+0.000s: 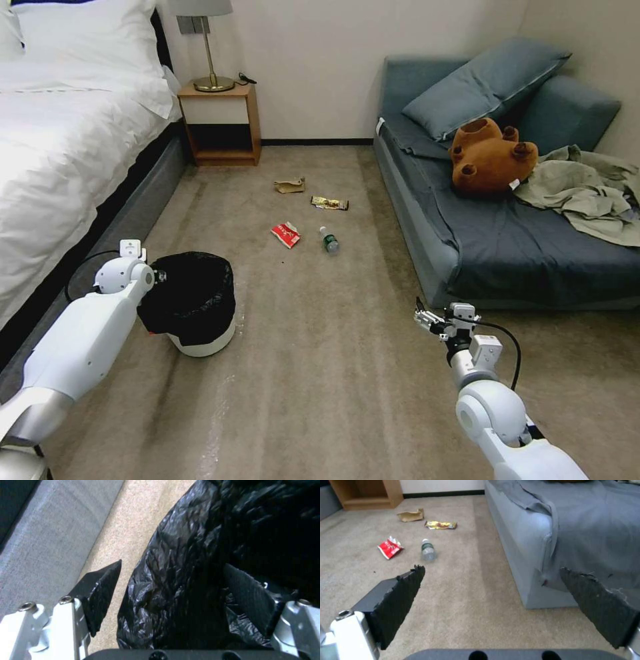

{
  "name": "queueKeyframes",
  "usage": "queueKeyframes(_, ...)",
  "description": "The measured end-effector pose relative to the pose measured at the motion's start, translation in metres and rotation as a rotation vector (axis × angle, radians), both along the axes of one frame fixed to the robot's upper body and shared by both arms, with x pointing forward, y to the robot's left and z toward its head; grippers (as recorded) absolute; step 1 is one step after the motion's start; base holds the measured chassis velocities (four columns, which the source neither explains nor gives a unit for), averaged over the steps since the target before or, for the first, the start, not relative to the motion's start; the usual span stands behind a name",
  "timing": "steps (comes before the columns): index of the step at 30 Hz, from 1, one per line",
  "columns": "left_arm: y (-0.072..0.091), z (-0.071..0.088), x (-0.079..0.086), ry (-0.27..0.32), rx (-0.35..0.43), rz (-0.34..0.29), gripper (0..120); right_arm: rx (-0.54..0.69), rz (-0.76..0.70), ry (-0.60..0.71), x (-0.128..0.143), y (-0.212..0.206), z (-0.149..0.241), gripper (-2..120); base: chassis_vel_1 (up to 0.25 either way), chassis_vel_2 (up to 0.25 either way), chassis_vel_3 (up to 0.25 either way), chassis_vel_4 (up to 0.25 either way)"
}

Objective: Pick up the trash bin, then pick up the garbage on the floor and place it into the trash bin.

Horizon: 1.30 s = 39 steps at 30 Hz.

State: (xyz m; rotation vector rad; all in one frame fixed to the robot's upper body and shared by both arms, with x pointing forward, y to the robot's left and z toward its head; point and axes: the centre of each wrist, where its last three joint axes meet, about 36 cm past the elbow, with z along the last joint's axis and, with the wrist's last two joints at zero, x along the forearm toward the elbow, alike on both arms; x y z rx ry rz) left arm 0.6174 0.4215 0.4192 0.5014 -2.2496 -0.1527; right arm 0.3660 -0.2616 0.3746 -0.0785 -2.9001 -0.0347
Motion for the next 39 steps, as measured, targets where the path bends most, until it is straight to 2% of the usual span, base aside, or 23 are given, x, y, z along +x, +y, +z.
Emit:
queueKeyframes(6,0.003,-0.007,0.002,0.021,0.009,0.008,75,-0.008,-0.002,-0.002,0.0,-0.004,0.002,100,0.0,0.0,0.0,0.0)
queueKeyframes(9,0.005,-0.01,0.001,0.028,0.008,0.003,57,-0.002,-0.001,-0.002,-0.001,-0.003,0.002,100,0.0,0.0,0.0,0.0)
queueKeyframes(10,0.005,-0.01,0.001,0.028,0.008,0.003,57,-0.002,-0.001,-0.002,-0.001,-0.003,0.002,100,0.0,0.0,0.0,0.0)
queueKeyframes(12,0.005,-0.009,0.001,0.025,0.003,-0.001,47,0.009,0.001,0.002,-0.003,0.002,0.001,100,0.0,0.0,0.0,0.0)
queueKeyframes(13,0.005,-0.009,0.001,0.025,0.003,-0.001,47,0.009,0.001,0.002,-0.003,0.002,0.001,100,0.0,0.0,0.0,0.0)
queueKeyframes(14,0.006,-0.008,0.001,0.023,0.007,-0.004,40,0.015,0.002,0.002,-0.004,0.004,0.001,100,0.0,0.0,0.0,0.0)
queueKeyframes(15,0.006,-0.008,0.001,0.023,0.007,-0.004,40,0.015,0.002,0.002,-0.004,0.004,0.001,100,0.0,0.0,0.0,0.0)
queueKeyframes(16,0.007,-0.008,0.001,0.022,0.01,-0.007,35,0.017,0.003,0.002,-0.004,0.005,0.001,100,0.0,0.0,0.0,0.0)
queueKeyframes(17,0.009,-0.009,0.0,0.023,0.021,-0.015,29,0.019,0.004,0.0,-0.004,0.006,0.002,100,0.0,0.0,0.0,0.0)
queueKeyframes(19,0.01,-0.01,-0.001,0.021,0.031,-0.022,26,0.021,0.004,-0.002,-0.004,0.007,0.003,100,0.0,0.0,0.0,0.0)
queueKeyframes(22,0.015,-0.016,-0.007,0.01,0.057,-0.037,15,0.022,0.005,-0.003,-0.007,0.006,0.006,100,0.0,0.0,0.0,0.0)
queueKeyframes(26,0.017,-0.019,-0.009,0.002,0.074,-0.04,15,0.022,0.004,-0.004,-0.008,0.006,0.007,100,0.0,0.0,0.0,0.0)
queueKeyframes(30,0.021,-0.022,-0.013,-0.033,0.095,-0.035,15,0.021,0.004,-0.003,-0.011,0.005,0.008,100,0.0,0.0,0.0,0.0)
queueKeyframes(36,0.024,-0.021,-0.015,-0.066,0.112,-0.037,15,0.022,0.0,-0.002,-0.012,0.004,0.008,100,0.0,0.0,0.0,0.0)
queueKeyframes(38,0.027,-0.015,-0.016,-0.104,0.136,-0.045,11,0.03,-0.002,0.002,-0.014,0.003,0.008,100,0.0,0.0,0.0,0.0)
queueKeyframes(39,0.027,-0.015,-0.016,-0.104,0.136,-0.045,11,0.03,-0.002,0.002,-0.014,0.003,0.008,100,0.0,0.0,0.0,0.0)
